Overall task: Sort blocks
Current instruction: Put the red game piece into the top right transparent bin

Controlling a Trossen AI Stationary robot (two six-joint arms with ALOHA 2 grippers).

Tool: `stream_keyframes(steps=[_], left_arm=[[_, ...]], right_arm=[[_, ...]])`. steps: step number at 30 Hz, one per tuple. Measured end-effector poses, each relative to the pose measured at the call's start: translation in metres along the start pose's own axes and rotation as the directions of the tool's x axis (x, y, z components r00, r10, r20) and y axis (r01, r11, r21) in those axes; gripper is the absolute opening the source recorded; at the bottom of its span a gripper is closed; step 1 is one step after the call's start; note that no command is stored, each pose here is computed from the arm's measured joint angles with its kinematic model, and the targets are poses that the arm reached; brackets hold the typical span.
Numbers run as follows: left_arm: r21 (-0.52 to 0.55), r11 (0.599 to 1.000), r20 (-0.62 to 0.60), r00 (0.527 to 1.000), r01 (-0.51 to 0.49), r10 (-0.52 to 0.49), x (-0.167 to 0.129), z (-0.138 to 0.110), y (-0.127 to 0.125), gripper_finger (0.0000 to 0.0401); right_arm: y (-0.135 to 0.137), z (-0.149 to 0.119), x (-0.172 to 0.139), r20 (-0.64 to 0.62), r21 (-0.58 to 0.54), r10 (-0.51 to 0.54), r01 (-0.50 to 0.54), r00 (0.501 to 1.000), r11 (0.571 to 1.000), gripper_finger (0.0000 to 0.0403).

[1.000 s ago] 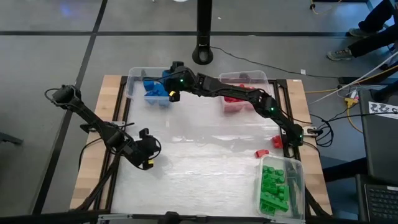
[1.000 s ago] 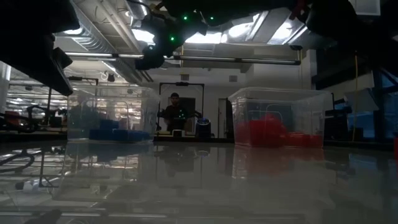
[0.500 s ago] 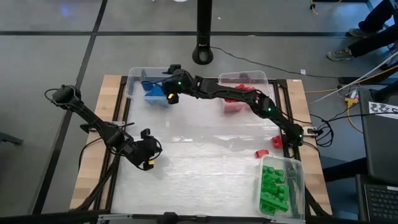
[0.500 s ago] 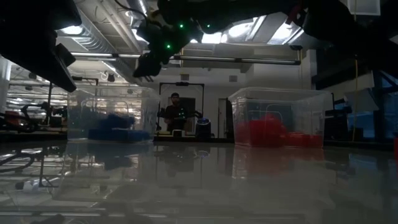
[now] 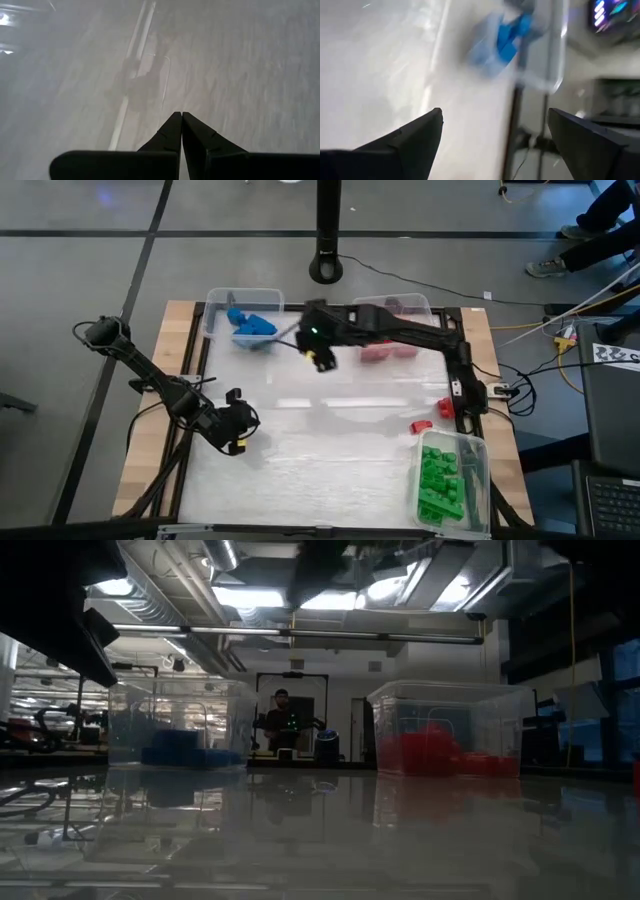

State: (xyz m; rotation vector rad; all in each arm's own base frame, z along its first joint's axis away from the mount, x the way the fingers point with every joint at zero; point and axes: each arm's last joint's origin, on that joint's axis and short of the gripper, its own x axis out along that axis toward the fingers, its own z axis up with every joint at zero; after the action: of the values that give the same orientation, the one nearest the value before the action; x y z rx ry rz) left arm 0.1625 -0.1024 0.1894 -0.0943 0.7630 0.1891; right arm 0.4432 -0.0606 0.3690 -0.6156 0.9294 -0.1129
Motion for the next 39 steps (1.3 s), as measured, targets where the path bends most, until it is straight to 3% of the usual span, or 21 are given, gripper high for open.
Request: stream_keyframes(steps=[4, 8, 10, 13, 16, 22, 28, 34, 39], left_arm=[[0.000, 1.000, 0.001, 1.000, 0.001, -0.001, 0.000, 0.000, 0.000, 0.0003], [0.002, 1.000, 0.001, 1.000, 0.000, 0.000, 0.000, 0.000, 0.000, 0.0003], [0.013, 1.000, 0.001, 1.000, 0.000, 0.000, 0.000, 0.000, 0.000, 0.0003], [0.026, 1.000, 0.001, 1.000, 0.001, -0.001, 0.000, 0.000, 0.000, 0.0003], [0.026, 1.000, 0.002, 1.000, 0.001, -0.001, 0.000, 0.000, 0.000, 0.0003], [0.025, 1.000, 0.009, 1.000, -0.004, 0.004, 0.000, 0.000, 0.000, 0.0003], [0.016, 1.000, 0.029, 1.000, -0.003, 0.003, 0.000, 0.002, -0.001, 0.0003], [0.031, 0.999, 0.067, 0.997, 0.023, -0.025, 0.000, 0.006, -0.004, 0.0003], [0.034, 0.999, 0.070, 0.997, 0.025, -0.027, 0.000, 0.007, -0.004, 0.0003]], right_arm=[[0.023, -0.010, -0.040, -0.157, 0.093, 0.082, -0.068, 0.984, 0.993, 0.0356], [0.049, -0.019, -0.058, -0.349, 0.157, 0.120, -0.068, 0.929, 0.985, 0.0356], [0.061, -0.016, -0.061, -0.350, 0.184, 0.125, -0.063, 0.928, 0.981, 0.0356], [0.078, -0.017, -0.063, -0.334, 0.240, 0.263, -0.188, 0.905, 0.952, 0.0356], [0.095, -0.024, -0.061, -0.381, 0.285, 0.293, -0.190, 0.877, 0.939, 0.0356], [0.125, -0.057, -0.057, -0.496, 0.383, 0.413, -0.235, 0.764, 0.893, 0.0356], [0.150, -0.097, -0.056, -0.584, 0.496, 0.504, -0.211, 0.636, 0.842, 0.0356], [0.173, -0.128, -0.046, -0.634, 0.570, 0.617, -0.256, 0.466, 0.780, 0.0356], [0.189, -0.142, -0.032, -0.619, 0.601, 0.665, -0.293, 0.419, 0.744, 0.0356]])
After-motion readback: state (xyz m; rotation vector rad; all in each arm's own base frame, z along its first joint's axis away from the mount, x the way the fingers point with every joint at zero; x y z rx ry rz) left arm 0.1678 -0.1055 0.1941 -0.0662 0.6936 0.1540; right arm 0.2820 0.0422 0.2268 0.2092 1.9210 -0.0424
